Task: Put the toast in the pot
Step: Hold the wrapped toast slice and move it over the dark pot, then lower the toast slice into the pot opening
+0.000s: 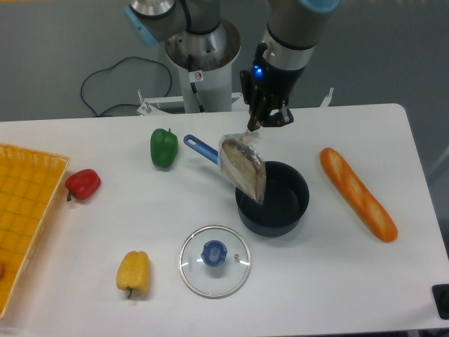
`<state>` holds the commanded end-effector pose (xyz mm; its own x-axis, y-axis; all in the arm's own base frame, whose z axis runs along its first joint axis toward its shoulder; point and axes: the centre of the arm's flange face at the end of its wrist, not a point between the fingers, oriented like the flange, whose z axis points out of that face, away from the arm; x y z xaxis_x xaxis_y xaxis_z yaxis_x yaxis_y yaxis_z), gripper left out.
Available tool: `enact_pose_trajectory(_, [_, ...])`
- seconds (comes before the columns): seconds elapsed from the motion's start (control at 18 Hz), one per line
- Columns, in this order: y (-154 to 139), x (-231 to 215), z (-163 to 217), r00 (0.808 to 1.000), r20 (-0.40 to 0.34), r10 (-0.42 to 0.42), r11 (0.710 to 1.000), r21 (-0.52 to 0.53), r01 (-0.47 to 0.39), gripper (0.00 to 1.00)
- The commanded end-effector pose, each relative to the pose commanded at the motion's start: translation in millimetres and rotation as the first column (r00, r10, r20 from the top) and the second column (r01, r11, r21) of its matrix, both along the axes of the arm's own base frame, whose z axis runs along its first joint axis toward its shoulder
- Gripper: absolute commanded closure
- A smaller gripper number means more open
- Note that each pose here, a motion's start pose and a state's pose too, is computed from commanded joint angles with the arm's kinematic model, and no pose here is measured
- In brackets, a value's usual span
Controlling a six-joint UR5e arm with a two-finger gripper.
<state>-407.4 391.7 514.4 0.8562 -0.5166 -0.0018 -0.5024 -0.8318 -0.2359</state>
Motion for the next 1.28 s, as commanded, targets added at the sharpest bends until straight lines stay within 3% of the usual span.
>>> enact_pose_trajectory(0.56, [-18.4,-33.2,-17.0,0.998,0.001,0.055,0.998,-0.011,-0.055,1.00])
enact_pose_trajectory(1.28, [-6.6,-55.7,-63.1,0.999,-0.002,0.054,0.998,-0.034,-0.054,1.00])
